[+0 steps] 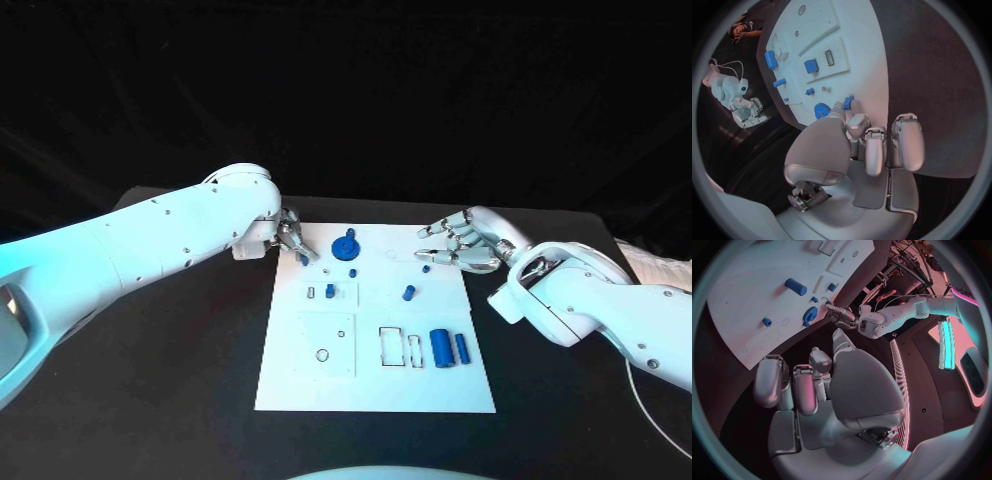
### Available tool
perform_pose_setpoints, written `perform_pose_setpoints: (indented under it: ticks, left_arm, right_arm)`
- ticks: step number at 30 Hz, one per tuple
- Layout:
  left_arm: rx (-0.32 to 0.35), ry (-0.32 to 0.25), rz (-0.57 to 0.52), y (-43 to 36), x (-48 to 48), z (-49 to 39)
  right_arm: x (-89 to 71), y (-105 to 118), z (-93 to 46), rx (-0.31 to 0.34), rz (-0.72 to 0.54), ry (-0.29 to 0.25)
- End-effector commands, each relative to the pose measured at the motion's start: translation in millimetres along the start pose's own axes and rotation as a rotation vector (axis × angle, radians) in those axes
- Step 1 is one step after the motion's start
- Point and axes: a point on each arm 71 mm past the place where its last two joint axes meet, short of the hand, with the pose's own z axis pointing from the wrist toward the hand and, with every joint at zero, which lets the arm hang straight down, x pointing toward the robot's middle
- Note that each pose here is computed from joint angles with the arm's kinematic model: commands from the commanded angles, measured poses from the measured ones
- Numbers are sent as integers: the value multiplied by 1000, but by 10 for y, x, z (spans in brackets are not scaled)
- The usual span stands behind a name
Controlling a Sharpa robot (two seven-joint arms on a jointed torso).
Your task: Assemble the parts on the task board
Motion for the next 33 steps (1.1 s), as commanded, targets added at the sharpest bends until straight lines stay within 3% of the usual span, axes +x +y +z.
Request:
perform_pose_setpoints:
  ticks: [1,11,19,27,33]
  left_arm:
    - [7,10,-6,-11,7,-3]
    - [43,32,-63,14,20,-14]
    - [89,7,-108,57,42,-106]
    - [169,-9,-171,105,166,-265]
    - [216,-84,-142,112,295,-335]
  right_arm:
    - [21,-2,2,-1,-2,21]
    - [28,-9,6,1,-2,24]
    - [26,-14,2,4,-2,25]
    - [26,-25,-1,7,-2,25]
    - [28,-32,-5,9,-1,26]
